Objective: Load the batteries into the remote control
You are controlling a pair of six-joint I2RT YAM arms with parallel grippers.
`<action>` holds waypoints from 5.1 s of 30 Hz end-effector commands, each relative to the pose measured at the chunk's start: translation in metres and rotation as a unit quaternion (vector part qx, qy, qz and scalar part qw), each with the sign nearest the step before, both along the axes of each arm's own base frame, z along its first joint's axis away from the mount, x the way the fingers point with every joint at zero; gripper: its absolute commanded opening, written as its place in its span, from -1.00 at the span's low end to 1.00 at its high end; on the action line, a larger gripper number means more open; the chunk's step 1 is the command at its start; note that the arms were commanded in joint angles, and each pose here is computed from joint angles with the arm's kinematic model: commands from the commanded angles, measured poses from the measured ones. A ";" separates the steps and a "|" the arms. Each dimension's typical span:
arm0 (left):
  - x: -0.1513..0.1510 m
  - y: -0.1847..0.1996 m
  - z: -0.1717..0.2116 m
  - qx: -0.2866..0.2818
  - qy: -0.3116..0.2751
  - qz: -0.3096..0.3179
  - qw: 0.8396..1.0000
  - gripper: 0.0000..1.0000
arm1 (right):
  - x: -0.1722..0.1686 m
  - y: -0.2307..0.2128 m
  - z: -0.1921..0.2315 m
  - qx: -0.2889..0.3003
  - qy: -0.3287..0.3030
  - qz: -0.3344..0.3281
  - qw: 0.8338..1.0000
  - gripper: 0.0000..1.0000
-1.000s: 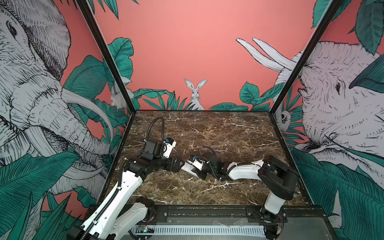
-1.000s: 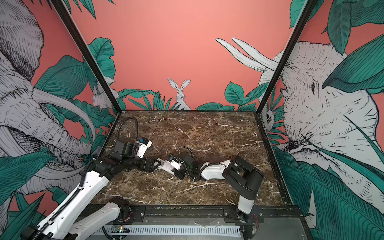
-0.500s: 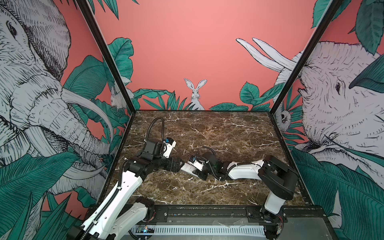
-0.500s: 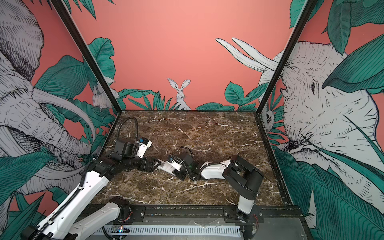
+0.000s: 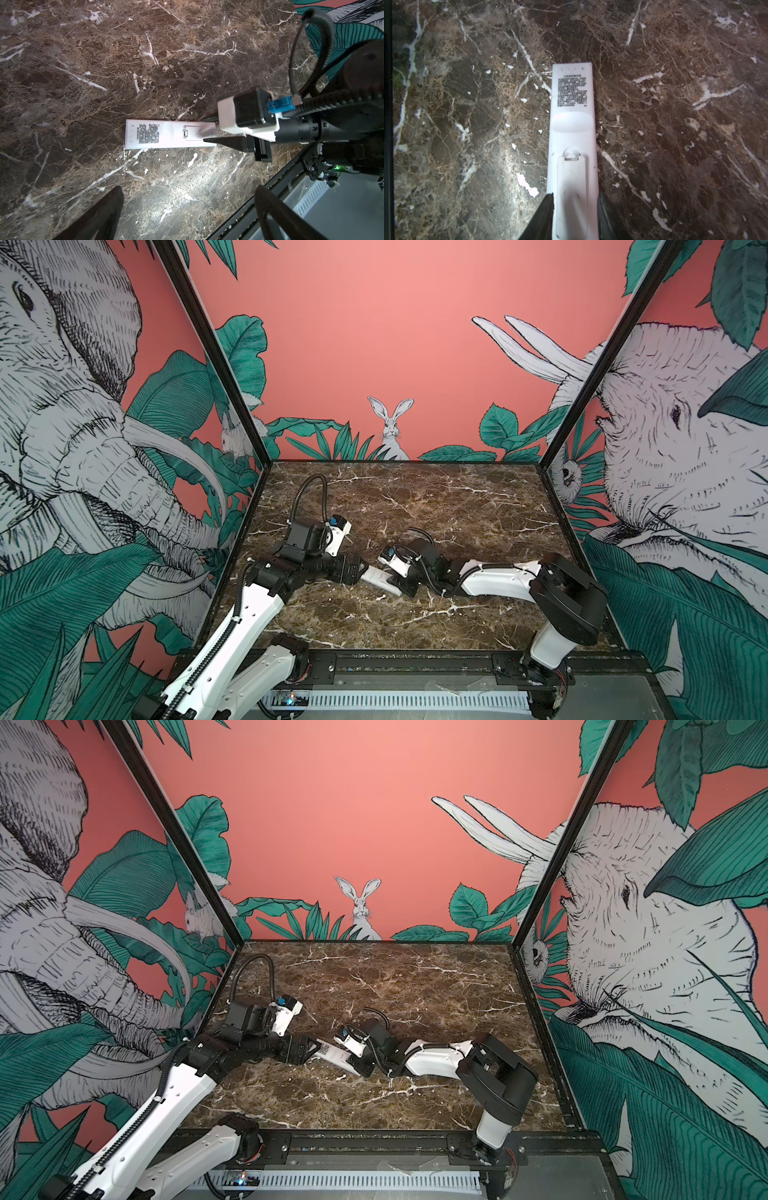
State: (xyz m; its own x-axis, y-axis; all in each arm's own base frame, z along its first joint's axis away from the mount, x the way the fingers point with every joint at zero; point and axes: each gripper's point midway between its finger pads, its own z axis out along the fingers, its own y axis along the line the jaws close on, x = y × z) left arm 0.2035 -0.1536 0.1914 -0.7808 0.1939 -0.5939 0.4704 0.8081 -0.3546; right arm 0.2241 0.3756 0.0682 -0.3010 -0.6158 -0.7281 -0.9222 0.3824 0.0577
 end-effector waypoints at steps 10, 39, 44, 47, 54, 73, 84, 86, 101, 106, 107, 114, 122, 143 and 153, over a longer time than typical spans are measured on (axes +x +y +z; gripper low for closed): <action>-0.001 0.004 0.002 0.003 -0.014 0.001 1.000 0.98 | 0.009 0.023 0.003 0.013 0.023 0.013 1.000 -0.71; -0.001 0.004 0.003 0.003 -0.017 0.002 1.000 0.99 | 0.002 0.000 -0.031 -0.069 0.046 0.009 0.997 -0.65; -0.002 0.005 0.004 0.003 -0.019 0.003 1.000 0.99 | -0.003 -0.007 -0.044 -0.081 0.058 0.001 0.995 -0.65; -0.002 0.005 0.003 0.003 -0.019 0.003 1.000 0.99 | -0.004 -0.014 -0.045 -0.093 0.056 -0.002 0.994 -0.64; -0.002 0.005 0.004 0.003 -0.020 0.003 1.000 0.99 | -0.012 -0.037 -0.040 -0.125 0.047 -0.005 0.991 -0.64; -0.002 0.006 0.007 0.002 -0.027 0.006 1.000 0.99 | -0.008 -0.025 -0.011 -0.098 0.021 -0.001 0.995 0.36; -0.002 0.006 0.007 0.002 -0.029 0.005 1.000 0.99 | 0.014 -0.001 0.014 -0.071 -0.001 -0.021 0.997 0.41; -0.002 0.007 0.008 0.002 -0.030 0.006 1.000 0.99 | 0.018 0.004 0.017 -0.071 -0.003 -0.021 0.997 0.42; -0.003 0.008 0.010 0.002 -0.036 0.008 0.999 0.98 | 0.017 -0.023 -0.043 -0.168 0.019 -0.042 0.985 0.43; -0.003 0.007 0.010 0.001 -0.035 0.007 0.999 0.99 | 0.022 -0.022 -0.025 -0.157 -0.001 -0.046 0.986 0.44; -0.003 0.007 0.009 0.002 -0.034 0.008 0.999 0.99 | 0.022 -0.020 -0.020 -0.150 -0.004 -0.042 0.988 0.44; -0.002 0.008 0.010 0.002 -0.036 0.010 0.999 0.99 | 0.009 -0.024 -0.007 -0.130 0.000 -0.022 0.991 0.46; -0.002 0.008 0.011 0.001 -0.037 0.010 0.999 0.99 | -0.010 -0.026 -0.013 -0.123 0.025 0.006 0.992 0.52; -0.002 0.009 0.012 0.002 -0.041 0.012 0.999 0.99 | -0.013 0.004 -0.040 -0.137 0.050 0.022 0.989 0.33; -0.002 0.010 0.012 0.002 -0.043 0.013 0.999 0.99 | -0.010 0.014 -0.051 -0.138 0.066 0.015 0.988 0.17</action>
